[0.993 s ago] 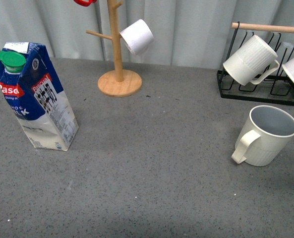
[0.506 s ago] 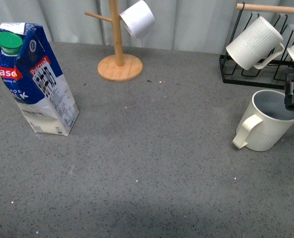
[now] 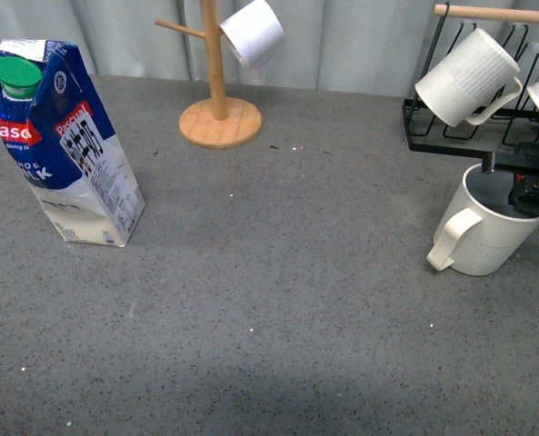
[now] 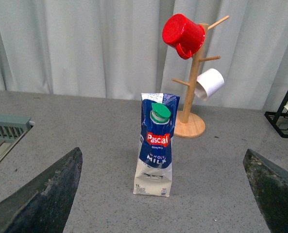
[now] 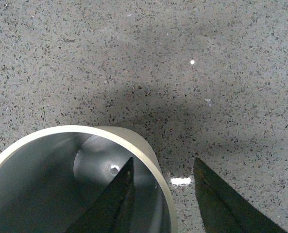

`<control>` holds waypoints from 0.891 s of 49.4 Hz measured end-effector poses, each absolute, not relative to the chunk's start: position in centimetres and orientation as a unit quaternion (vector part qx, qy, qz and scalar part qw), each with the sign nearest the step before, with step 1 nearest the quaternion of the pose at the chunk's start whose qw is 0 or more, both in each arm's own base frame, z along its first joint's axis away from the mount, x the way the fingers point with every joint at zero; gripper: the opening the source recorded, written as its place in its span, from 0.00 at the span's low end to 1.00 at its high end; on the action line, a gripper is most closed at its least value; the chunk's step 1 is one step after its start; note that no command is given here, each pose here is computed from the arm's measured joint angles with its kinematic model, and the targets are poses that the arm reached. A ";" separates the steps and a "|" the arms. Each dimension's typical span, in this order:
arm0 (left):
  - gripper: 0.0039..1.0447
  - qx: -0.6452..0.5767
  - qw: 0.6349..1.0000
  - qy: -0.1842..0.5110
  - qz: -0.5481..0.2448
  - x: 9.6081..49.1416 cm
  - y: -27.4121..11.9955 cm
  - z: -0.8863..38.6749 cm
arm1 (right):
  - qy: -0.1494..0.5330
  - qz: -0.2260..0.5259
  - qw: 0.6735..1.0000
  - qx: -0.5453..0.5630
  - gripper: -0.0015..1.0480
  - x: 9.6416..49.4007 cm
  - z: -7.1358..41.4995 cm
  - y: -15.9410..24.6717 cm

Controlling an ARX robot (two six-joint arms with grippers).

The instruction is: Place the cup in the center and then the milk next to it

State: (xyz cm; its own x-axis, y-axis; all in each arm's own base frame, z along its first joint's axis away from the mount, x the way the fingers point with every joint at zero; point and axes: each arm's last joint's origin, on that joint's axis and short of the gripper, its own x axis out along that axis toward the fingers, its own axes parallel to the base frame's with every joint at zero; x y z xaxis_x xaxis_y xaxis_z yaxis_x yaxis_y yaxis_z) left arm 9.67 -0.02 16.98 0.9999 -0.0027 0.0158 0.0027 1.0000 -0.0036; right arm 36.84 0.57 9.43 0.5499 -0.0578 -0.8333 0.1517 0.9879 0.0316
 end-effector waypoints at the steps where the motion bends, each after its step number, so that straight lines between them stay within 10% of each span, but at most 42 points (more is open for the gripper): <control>1: 0.94 -0.002 1.000 -0.008 -0.001 9.7 0.0 17.0 | 0.471 -0.059 0.879 0.051 0.30 36.9 9.4 0.6; 11: 0.94 -0.002 1.000 -0.008 -0.001 9.7 0.0 17.0 | 0.474 -0.059 0.877 0.052 0.02 37.3 9.8 0.8; 26: 0.94 -0.002 1.000 -0.008 -0.001 9.7 0.0 17.0 | 0.488 -0.024 0.870 0.058 0.02 37.2 11.5 2.0; 44: 0.94 -0.002 1.000 -0.008 -0.001 9.7 0.0 17.0 | 0.515 0.092 0.851 0.038 0.02 38.7 12.4 12.8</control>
State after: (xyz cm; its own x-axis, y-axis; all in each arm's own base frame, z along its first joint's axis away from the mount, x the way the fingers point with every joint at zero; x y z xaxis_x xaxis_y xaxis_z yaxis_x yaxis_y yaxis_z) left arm 9.67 -0.02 16.98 0.9999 -0.0023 0.0158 0.0023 1.0000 -0.0036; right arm 38.67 12.80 12.43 0.4517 0.1955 -0.8705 -0.1180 0.9802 0.1588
